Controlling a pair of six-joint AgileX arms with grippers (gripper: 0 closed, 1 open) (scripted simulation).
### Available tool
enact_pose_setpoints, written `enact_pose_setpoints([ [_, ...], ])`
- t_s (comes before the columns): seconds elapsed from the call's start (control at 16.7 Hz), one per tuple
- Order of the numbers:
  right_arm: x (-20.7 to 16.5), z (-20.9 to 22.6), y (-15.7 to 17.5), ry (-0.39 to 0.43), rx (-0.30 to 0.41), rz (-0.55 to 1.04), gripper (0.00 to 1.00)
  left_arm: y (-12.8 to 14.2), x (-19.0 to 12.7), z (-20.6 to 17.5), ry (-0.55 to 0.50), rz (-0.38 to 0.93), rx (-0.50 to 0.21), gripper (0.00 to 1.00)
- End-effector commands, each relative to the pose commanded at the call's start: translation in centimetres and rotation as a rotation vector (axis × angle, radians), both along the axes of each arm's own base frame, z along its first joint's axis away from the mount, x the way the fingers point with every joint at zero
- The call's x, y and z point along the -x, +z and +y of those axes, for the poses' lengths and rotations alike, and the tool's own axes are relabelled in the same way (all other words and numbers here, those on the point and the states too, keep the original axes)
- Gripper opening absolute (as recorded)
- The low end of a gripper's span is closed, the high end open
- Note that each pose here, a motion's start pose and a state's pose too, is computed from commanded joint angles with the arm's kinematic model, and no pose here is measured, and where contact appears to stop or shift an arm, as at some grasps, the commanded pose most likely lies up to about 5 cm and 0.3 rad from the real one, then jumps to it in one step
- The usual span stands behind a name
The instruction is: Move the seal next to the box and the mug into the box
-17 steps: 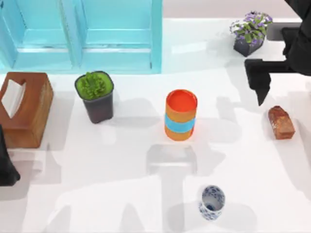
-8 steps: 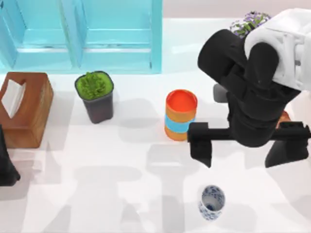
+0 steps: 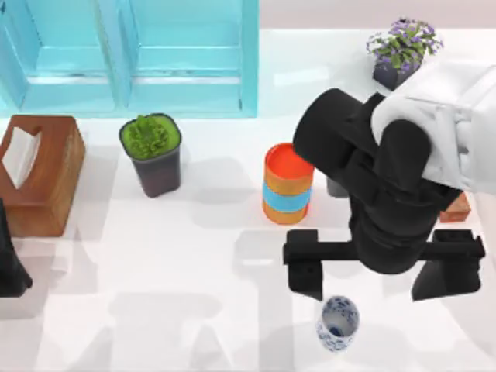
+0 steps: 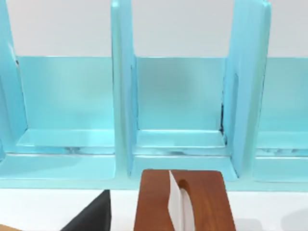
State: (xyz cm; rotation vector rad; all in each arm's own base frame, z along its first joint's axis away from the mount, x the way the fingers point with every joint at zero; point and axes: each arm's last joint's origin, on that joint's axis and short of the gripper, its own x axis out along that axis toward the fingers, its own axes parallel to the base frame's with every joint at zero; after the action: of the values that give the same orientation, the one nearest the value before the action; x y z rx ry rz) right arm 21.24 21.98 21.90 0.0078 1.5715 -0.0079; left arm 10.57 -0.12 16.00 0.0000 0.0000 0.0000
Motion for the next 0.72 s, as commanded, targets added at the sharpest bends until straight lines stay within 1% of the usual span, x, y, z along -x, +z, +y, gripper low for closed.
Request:
enact_pose_setpoints([
  [0.12,-0.1,0.0,-0.1,-0.002,0.002,0.003,1.00,0.0,0.0,0.0,0.000,0.000,0.000,1.00],
  [0.24,-0.2,0.1,-1.0,0.000,0.001,0.001,1.00,0.0,0.0,0.0,0.000,0.000,0.000,1.00],
  [0.72,-0.1,0.1,-7.6,0.000,-0.001,-0.001,1.00,0.0,0.0,0.0,0.000,0.000,0.000,1.00],
])
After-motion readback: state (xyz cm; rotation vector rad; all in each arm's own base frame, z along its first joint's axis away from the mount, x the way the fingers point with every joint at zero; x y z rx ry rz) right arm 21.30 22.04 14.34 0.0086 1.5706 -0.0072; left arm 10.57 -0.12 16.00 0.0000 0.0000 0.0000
